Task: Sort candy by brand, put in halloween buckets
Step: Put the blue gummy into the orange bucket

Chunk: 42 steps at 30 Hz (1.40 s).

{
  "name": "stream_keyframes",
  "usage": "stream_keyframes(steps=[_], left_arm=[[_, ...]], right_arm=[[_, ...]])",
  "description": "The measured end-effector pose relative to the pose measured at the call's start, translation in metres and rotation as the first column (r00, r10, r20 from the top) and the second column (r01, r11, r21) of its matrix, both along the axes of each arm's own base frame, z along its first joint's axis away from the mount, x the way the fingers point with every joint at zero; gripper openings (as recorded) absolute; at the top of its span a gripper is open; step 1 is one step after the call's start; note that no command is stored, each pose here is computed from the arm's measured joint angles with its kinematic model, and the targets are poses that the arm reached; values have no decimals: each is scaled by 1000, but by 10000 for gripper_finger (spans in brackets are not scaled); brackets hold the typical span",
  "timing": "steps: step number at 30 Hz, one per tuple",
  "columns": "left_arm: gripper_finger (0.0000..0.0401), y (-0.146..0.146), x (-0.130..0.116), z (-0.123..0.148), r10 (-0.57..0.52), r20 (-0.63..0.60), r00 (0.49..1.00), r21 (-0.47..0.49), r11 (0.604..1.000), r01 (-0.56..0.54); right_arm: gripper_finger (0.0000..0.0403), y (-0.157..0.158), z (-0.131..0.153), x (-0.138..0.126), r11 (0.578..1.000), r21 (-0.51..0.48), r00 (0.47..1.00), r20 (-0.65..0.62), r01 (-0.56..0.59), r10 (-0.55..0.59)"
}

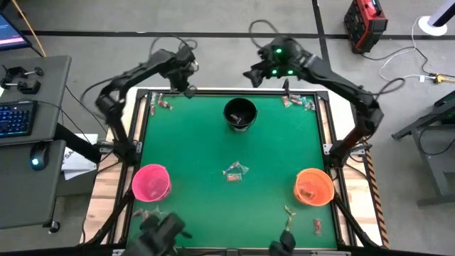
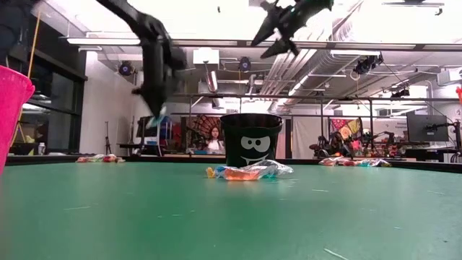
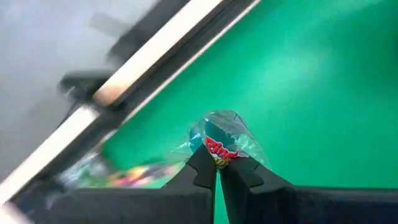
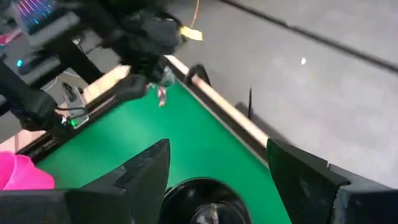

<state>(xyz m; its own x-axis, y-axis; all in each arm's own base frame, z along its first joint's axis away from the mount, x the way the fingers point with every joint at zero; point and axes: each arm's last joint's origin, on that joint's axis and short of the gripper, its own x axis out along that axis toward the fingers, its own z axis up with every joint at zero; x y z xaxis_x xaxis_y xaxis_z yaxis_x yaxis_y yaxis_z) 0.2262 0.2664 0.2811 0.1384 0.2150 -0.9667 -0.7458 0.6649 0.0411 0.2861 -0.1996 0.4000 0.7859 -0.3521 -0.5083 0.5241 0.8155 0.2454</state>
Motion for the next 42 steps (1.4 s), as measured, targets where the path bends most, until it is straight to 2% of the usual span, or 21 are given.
stream_keyframes(steps=[3,7,11,15,21,25,27,31,36,40,42], left_arm=[[0,-35,9,37,-54,242,969,47,998,43],[0,-92,31,70,-170,506,846,104,985,136],[0,-147,63,75,-241,672,701,132,970,206],[0,-196,102,63,-285,779,558,160,952,262],[0,-247,165,20,-390,832,394,227,888,400],[0,-271,203,-14,-416,883,218,279,838,470],[0,-282,220,-28,-414,896,158,288,815,503],[0,-305,253,-45,-474,876,91,358,764,538],[0,-330,294,-54,-552,833,-40,471,668,576],[0,-344,322,-64,-568,818,-90,509,641,575],[0,-349,333,-70,-573,814,-97,518,638,570]], right_arm=[[259,13,21,-17,997,-68,999,38,-22,25],[259,28,44,-40,990,-137,996,76,-25,36],[259,40,62,-59,985,-174,991,126,-11,34],[259,55,76,-74,986,-164,980,195,-11,43],[259,81,90,-86,996,-67,949,305,-65,82],[259,96,91,-84,996,-21,943,322,-81,83],[259,102,91,-82,997,-5,945,319,-74,72],[259,111,89,-78,998,-2,951,302,-63,61],[259,118,87,-75,999,33,958,286,-17,7],[259,122,86,-74,999,31,961,276,12,-20],[259,123,86,-74,999,30,960,277,35,-42]])
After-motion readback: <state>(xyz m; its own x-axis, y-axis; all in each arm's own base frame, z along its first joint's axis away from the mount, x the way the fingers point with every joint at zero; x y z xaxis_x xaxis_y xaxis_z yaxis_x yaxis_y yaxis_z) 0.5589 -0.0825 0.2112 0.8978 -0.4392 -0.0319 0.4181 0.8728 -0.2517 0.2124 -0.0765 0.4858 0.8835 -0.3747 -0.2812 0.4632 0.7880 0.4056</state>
